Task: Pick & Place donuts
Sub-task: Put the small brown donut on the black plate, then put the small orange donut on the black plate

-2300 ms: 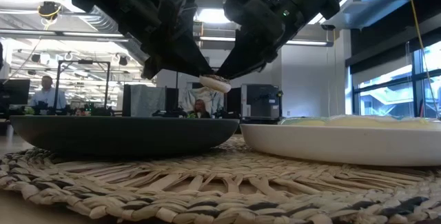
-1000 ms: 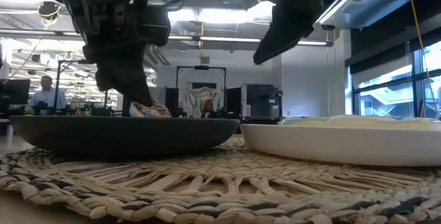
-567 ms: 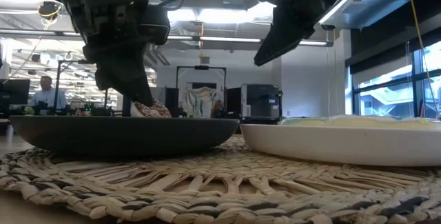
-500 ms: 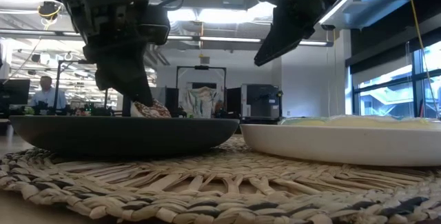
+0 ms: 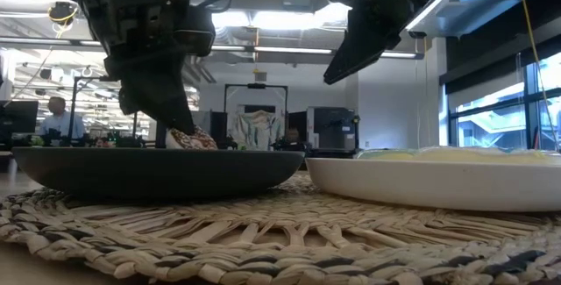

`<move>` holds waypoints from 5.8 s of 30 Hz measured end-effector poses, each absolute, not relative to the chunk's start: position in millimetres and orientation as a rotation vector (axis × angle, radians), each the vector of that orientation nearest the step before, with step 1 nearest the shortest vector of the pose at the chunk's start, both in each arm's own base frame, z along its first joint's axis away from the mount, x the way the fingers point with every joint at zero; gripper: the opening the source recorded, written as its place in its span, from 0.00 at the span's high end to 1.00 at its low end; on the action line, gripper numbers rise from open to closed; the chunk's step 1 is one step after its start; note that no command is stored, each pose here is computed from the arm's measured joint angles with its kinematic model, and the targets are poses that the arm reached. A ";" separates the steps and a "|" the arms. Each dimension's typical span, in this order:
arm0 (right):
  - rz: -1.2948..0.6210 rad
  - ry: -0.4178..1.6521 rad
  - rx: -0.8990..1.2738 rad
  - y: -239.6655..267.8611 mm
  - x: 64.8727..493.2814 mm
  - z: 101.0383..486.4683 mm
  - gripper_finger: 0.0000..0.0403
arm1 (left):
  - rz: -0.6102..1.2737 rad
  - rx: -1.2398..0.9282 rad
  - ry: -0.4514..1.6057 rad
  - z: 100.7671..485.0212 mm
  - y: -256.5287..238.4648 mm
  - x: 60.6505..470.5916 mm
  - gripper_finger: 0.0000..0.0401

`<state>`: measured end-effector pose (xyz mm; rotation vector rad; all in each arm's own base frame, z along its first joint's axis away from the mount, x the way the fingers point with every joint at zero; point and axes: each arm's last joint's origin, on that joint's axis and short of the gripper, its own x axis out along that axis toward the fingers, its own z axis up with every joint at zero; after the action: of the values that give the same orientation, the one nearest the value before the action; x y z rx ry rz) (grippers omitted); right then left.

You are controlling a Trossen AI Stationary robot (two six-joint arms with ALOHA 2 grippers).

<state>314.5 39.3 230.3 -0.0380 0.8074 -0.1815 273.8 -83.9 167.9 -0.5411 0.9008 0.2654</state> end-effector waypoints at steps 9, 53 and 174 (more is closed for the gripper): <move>-0.181 0.808 -0.038 39.3 314.4 230.2 0.60 | 0.272 -0.532 0.888 168.1 -90.3 271.8 0.93; -0.180 0.808 -0.040 39.2 314.4 230.2 0.60 | 0.268 -0.537 0.942 156.5 -90.9 274.2 0.73; -0.408 0.959 -0.057 49.7 276.2 235.8 0.60 | 0.702 -0.622 0.932 193.6 -9.6 224.0 0.98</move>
<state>276.2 49.7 235.8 -0.0574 0.9593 -0.4076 224.0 -9.6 193.6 -0.6219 0.9322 0.7024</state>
